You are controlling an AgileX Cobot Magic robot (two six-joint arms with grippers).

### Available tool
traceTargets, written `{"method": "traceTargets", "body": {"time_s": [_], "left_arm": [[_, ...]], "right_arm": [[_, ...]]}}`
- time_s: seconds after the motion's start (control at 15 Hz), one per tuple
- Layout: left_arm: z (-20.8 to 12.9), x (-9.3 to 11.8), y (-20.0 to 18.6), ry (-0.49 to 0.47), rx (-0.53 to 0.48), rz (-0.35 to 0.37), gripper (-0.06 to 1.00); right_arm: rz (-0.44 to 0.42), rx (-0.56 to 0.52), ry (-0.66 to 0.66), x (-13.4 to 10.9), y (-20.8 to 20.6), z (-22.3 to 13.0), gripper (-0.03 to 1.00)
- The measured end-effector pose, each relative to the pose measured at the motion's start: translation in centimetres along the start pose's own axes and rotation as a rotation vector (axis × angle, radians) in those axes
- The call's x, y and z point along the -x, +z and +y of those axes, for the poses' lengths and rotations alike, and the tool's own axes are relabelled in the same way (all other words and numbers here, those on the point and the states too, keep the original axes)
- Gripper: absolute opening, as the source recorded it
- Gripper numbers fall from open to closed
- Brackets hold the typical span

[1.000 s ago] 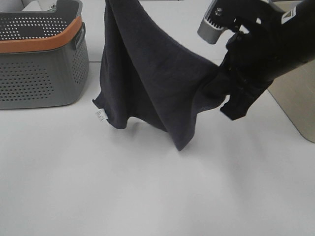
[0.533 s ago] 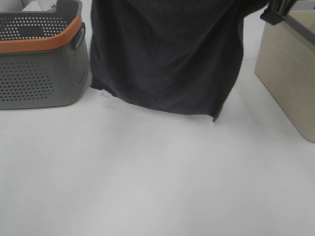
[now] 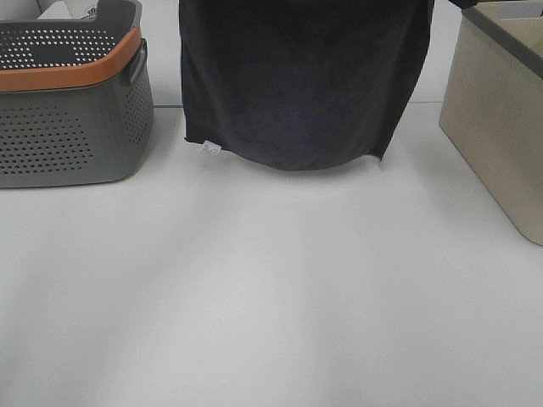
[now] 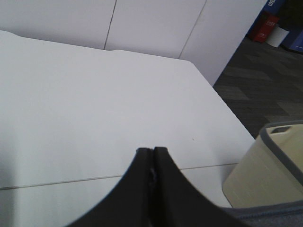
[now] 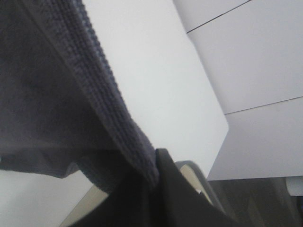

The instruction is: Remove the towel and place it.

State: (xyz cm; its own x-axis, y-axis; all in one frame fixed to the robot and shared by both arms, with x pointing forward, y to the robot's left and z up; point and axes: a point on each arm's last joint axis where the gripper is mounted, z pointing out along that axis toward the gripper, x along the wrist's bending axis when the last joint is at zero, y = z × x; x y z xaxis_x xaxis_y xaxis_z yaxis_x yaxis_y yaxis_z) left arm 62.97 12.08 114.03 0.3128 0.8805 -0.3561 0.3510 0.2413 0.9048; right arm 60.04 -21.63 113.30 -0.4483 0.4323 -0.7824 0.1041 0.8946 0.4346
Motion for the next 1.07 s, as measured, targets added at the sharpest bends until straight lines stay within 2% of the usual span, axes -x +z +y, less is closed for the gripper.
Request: {"method": "traceTargets", "body": {"time_s": [0.13,0.2,0.27,0.33,0.47,0.6,0.67,0.87,0.93,1.07], "left_arm": [[-0.3,-2.0,1.4,-0.011,0.041,0.026,0.0],[-0.1,-2.7,1.9,-0.013,0.086,0.025,0.0],[0.2,-4.1,2.9,0.011,0.197,0.012,0.0],[0.1,-4.5,3.3,0.037,0.222,0.007,0.0],[-0.7,-4.8,3.9,0.089,0.206,0.008,0.0],[-3.1,-4.8,4.0,0.146,0.177,-0.016,0.0],[-5.6,-5.0,3.8,0.155,0.141,-0.03,0.0],[-13.2,-5.7,1.6,0.19,0.012,-0.062,0.0],[-14.2,-5.9,1.1,0.191,-0.009,-0.062,0.0],[-17.0,-6.6,-1.2,0.191,-0.062,-0.065,0.0]], "right_arm": [[-0.073,0.082,0.006,0.3,1.9,0.1,0.02],[-0.095,0.113,0.013,0.3,3.0,0.2,0.02],[-0.126,0.151,0.025,0.9,5.1,1.0,0.02],[-0.131,0.159,0.045,1.2,6.0,1.3,0.02],[-0.125,0.167,0.114,1.3,6.6,1.4,0.02],[-0.094,0.148,0.17,0.3,6.6,0.4,0.02],[-0.07,0.135,0.175,-1.0,6.5,-0.4,0.02],[0.024,0.097,0.173,-7.0,4.8,-4.0,0.02],[0.029,0.1,0.174,-7.8,4.6,-4.5,0.02],[0.073,0.1,0.176,-11.9,3.2,-6.7,0.02]]}}
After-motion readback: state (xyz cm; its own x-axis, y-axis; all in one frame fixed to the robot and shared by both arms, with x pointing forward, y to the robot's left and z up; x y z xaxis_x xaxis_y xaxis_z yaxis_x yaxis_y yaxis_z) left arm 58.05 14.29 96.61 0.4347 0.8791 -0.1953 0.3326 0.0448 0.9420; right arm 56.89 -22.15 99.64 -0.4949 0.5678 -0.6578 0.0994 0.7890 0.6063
